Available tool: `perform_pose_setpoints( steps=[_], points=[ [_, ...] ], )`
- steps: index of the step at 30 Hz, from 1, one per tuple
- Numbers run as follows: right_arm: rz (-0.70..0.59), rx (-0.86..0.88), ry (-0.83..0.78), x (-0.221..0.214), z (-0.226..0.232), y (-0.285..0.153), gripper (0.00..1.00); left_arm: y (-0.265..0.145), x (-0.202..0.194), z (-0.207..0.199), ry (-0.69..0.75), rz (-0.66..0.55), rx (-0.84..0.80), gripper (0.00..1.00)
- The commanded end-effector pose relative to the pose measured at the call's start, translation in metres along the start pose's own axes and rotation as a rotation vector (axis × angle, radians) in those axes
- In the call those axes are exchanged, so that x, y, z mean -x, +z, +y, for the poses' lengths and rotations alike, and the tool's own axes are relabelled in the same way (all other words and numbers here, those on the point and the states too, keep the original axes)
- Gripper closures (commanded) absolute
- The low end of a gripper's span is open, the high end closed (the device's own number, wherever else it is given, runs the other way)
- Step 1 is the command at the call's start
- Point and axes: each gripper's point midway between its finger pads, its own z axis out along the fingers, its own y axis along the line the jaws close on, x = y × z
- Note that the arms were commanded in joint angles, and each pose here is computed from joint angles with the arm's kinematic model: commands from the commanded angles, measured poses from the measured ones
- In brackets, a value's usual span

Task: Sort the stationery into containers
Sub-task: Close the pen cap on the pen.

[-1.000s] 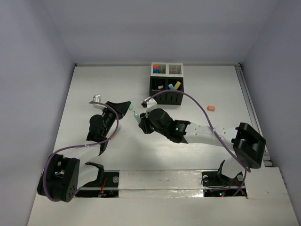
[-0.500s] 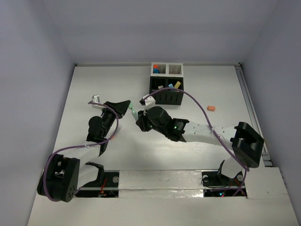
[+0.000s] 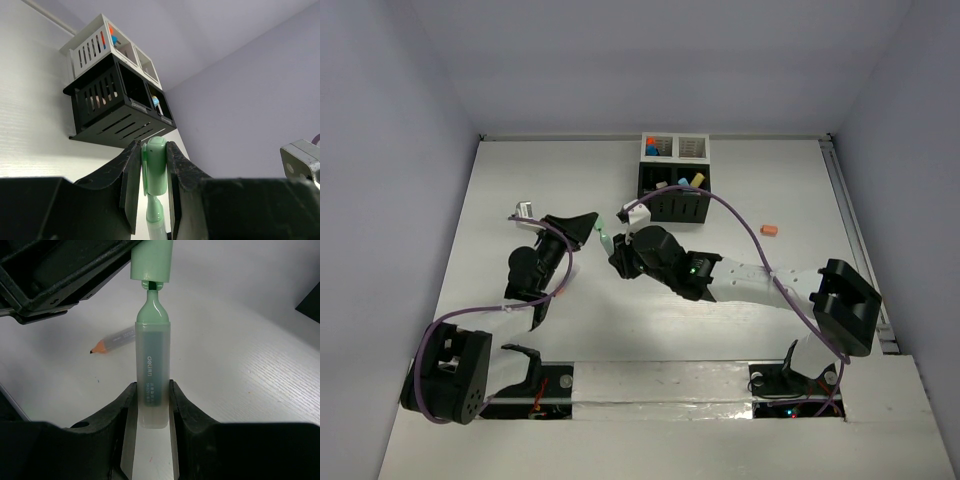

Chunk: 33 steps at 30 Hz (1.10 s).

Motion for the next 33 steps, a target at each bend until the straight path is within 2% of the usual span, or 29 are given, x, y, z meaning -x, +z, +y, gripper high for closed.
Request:
perform_pose_setpoints(
  steps=[1,12,33],
  points=[
    [-0.128,0.024,0.027,0.045,0.015,-0.004,1.00,-0.001,0.006,-0.011,0.021,-0.024,-0.047,1.00],
    [-0.123,0.027,0.030,0.044,0.015,-0.005,1.00,0.000,0.008,-0.014,0.076,-0.053,-0.014,1.00],
    [-0.215,-0.077,0.023,0.070,0.000,-0.003,1.00,0.004,-0.017,-0.024,0.014,0.011,-0.061,1.00]
  ],
)
